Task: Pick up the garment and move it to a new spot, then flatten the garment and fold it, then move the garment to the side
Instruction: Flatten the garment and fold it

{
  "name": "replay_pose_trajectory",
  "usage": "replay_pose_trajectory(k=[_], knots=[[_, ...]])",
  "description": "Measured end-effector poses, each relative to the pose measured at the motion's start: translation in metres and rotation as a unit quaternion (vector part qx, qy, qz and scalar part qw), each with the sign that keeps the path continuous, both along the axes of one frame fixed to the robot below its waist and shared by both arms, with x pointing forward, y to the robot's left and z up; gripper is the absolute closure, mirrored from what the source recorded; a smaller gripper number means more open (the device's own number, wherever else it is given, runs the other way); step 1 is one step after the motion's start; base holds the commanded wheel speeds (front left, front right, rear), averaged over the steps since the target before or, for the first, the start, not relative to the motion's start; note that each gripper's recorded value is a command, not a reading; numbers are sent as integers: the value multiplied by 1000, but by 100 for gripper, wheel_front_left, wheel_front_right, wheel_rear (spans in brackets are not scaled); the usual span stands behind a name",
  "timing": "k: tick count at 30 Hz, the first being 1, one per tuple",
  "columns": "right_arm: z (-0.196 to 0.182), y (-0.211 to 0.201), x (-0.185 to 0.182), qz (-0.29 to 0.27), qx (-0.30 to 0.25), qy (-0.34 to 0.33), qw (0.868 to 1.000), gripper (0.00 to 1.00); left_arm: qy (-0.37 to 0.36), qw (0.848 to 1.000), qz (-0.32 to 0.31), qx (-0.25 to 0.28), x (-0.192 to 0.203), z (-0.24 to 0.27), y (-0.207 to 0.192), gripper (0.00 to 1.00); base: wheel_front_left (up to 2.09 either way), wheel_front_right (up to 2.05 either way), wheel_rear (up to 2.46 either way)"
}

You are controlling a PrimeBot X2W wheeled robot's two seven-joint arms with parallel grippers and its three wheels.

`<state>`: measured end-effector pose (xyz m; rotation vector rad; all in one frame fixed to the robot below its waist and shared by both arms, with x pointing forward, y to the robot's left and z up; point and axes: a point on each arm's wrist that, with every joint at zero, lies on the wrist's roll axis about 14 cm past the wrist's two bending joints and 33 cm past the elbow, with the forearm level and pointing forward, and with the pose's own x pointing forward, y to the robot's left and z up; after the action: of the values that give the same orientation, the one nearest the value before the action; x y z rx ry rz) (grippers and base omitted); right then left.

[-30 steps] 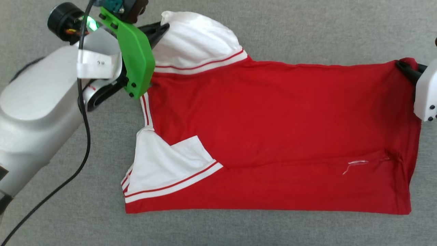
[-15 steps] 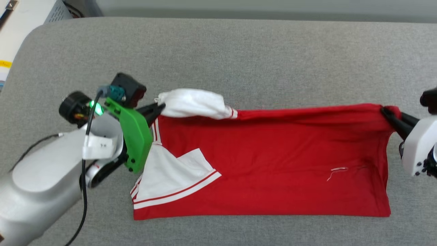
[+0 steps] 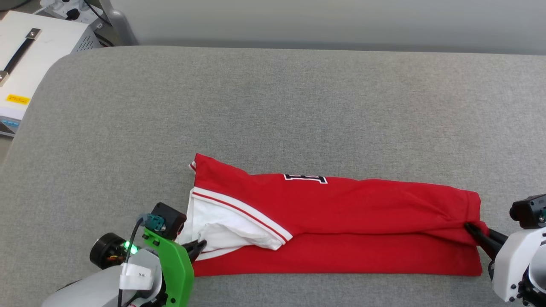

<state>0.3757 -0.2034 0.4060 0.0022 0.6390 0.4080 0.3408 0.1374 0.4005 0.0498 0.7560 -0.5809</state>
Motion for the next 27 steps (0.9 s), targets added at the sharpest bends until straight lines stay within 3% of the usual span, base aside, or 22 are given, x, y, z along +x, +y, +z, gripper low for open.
replay_pose_trajectory(k=[4, 5, 6, 7, 12, 18, 27], knots=[[-17, 0, -9, -5, -1, 32, 999, 100, 16, 1000, 7, -7, -2, -15, -3, 100, 0, 0, 0], [-21, 0, -10, -8, 1, 38, 999, 75, 17, 1000, 11, -5, 0, -18, -3, 56, 0, 0, 0], [-23, 1, -11, -12, 3, 41, 999, 5, 15, 1000, 13, -4, 2, -21, -2, 0, 0, 0, 0], [-23, 1, -10, -15, 7, 39, 999, 0, 9, 1000, 18, -4, 5, -21, -2, 0, 0, 0, 0], [-2, 1, -1, -26, 29, 5, 999, 0, -64, 996, 57, -16, 26, -3, 5, 0, 0, 0, 0], [51, -15, 22, -57, 69, -54, 995, 0, -192, 974, 117, -10, 54, 39, 24, 0, 0, 0, 0], [28, -36, 18, -85, 80, 75, 990, 0, -323, 926, 196, 4, 86, 95, 44, 0, 0, 0, 0]])
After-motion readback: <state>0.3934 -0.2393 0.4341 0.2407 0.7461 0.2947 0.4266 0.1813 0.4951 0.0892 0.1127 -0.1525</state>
